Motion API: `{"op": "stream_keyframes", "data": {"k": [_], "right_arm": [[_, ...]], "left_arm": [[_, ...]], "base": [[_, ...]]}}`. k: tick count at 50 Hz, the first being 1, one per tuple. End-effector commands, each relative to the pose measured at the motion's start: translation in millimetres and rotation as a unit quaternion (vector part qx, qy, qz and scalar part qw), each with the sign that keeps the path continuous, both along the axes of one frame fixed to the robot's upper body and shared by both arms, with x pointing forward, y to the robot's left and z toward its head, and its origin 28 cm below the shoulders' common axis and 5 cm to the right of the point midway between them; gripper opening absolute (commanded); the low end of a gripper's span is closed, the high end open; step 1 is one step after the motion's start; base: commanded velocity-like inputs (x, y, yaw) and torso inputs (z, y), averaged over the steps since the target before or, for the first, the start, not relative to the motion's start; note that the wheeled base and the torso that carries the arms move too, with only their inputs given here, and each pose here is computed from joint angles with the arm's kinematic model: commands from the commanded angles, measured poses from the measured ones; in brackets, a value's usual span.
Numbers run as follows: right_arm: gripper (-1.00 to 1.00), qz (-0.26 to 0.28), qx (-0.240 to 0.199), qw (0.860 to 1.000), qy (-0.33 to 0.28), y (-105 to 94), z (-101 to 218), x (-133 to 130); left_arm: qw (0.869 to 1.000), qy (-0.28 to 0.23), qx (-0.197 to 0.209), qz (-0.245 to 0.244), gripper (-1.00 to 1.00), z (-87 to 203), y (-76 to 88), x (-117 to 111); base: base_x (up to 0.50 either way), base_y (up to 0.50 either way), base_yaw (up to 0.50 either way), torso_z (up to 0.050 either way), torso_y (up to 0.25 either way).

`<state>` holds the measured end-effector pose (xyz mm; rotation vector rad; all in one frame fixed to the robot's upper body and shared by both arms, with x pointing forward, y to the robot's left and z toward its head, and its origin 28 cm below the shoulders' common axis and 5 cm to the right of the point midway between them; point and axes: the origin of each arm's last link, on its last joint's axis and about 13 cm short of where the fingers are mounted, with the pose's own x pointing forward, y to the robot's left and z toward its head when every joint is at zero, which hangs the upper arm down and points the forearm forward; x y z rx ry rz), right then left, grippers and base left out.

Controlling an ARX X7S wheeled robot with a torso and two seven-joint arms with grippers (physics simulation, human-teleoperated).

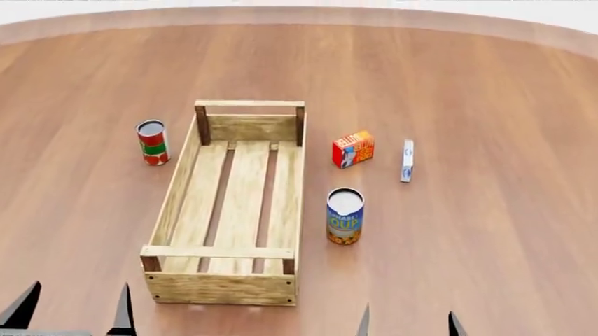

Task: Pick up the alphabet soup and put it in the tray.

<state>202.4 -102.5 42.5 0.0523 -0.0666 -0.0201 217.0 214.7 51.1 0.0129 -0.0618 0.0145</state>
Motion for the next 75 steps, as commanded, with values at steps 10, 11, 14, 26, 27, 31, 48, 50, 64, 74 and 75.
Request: {"op": "stream_keyframes", "data": {"k": [10,11,14,26,27,31,48,50,64,74,75], "right_arm": [[1.00,0.007,0.001,1.000,-0.007,2.2,5.9,-2.5],[1.00,0.007,0.002,1.000,-0.007,2.3,5.9,-2.4],[1.00,0.007,0.001,1.000,-0.007,2.5,5.8,-2.2],[1.00,0.005,0.004,1.000,-0.004,2.4,2.5,-2.0],[1.00,0.005,0.003,1.000,-0.004,2.4,2.4,-2.0],[1.00,0.004,0.007,1.000,-0.003,2.0,2.4,-1.8],[1.00,0.003,0.007,1.000,0.001,0.8,0.4,-1.0],[1.00,0.003,0.007,1.000,0.002,0.9,0.1,-0.8],[1.00,0.009,0.013,1.000,0.009,-0.4,7.6,-1.8],[1.00,0.117,0.047,0.989,0.075,-9.0,42.4,-21.8],[1.00,0.128,0.040,0.987,0.086,-11.1,47.1,-25.5]], "left_arm": [[1.000,-0.003,0.001,0.005,1.00,3.8,3.0,0.4],[1.000,-0.002,0.000,0.005,1.00,3.7,3.0,0.3],[1.000,-0.003,0.001,0.004,1.00,3.4,2.8,-0.2],[1.000,-0.004,0.002,0.004,1.00,3.0,2.8,-0.7],[1.000,-0.004,0.003,0.003,1.00,2.8,2.8,-0.9],[1.000,-0.001,0.005,0.003,1.00,0.1,3.1,-0.3],[1.000,0.004,0.004,0.001,1.00,-2.0,2.7,-0.2],[1.000,0.004,0.004,0.000,1.00,-1.8,2.6,-0.2],[1.000,0.005,0.004,0.000,1.00,-2.9,2.7,-0.2],[1.000,0.005,0.005,0.000,1.00,-4.4,3.0,-0.3],[1.000,0.006,0.005,0.000,1.00,-4.5,2.6,-0.7]], "base": [[0.40,0.07,0.00,0.000,0.000],[0.40,0.20,0.00,0.000,0.000],[0.40,0.21,0.00,0.000,0.000],[0.40,0.29,0.00,0.000,0.000],[0.40,0.29,0.00,0.000,0.000],[0.45,0.23,0.00,0.000,0.000],[0.50,0.13,0.00,0.000,0.001],[0.50,0.13,0.00,0.000,0.000],[0.29,0.07,0.00,0.000,0.000],[0.00,0.00,0.00,0.000,0.000],[0.00,0.00,0.00,0.000,0.000]]}}
